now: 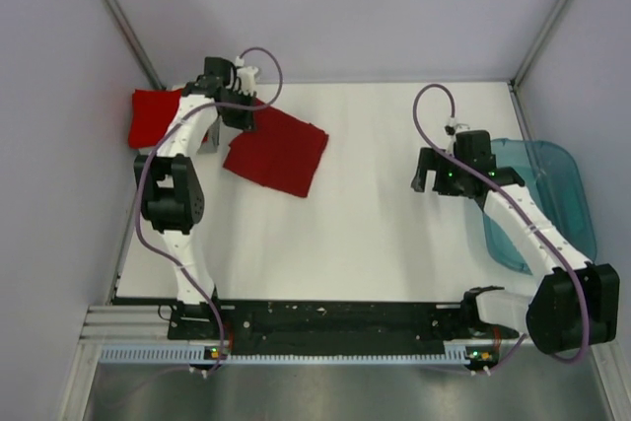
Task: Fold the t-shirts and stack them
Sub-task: Put the neatly folded tshirt into the corner of the board with the left arm
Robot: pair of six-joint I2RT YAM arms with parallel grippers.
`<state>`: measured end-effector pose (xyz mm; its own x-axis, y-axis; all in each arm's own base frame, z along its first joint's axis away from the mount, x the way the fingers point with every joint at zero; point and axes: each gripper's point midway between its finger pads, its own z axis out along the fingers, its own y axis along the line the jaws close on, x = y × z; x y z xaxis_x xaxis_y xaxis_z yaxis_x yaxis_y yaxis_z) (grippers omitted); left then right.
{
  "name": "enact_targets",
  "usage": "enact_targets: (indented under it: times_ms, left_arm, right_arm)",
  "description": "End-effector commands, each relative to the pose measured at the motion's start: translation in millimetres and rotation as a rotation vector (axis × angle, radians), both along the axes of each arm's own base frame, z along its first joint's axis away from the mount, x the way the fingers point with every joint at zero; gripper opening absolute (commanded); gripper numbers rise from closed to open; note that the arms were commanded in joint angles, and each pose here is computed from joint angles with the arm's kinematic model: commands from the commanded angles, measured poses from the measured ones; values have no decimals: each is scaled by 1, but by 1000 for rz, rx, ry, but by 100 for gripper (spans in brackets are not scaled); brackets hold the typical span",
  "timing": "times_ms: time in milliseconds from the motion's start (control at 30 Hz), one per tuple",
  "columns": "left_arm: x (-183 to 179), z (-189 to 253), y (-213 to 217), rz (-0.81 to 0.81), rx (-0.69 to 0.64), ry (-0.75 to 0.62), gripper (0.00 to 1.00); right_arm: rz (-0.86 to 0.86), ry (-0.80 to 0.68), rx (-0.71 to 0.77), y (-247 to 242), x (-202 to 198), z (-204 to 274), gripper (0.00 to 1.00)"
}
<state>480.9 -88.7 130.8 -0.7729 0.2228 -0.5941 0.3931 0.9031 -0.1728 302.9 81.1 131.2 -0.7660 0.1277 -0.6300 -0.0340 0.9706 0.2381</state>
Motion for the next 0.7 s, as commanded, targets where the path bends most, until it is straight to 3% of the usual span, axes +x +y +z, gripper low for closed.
enact_targets:
  times_ms: [0, 367, 667]
  left_arm:
    - [36, 28, 62, 89, 235, -111, 0]
    - [80, 91, 142, 225, 658, -311, 0]
    - [86, 141, 173, 274, 824, -422, 0]
  right_arm:
    - [-27, -26, -53, -13, 0, 10, 99]
    - [-17, -14, -75, -17, -9, 8, 99]
    - [-15, 13, -98, -21, -16, -1, 99]
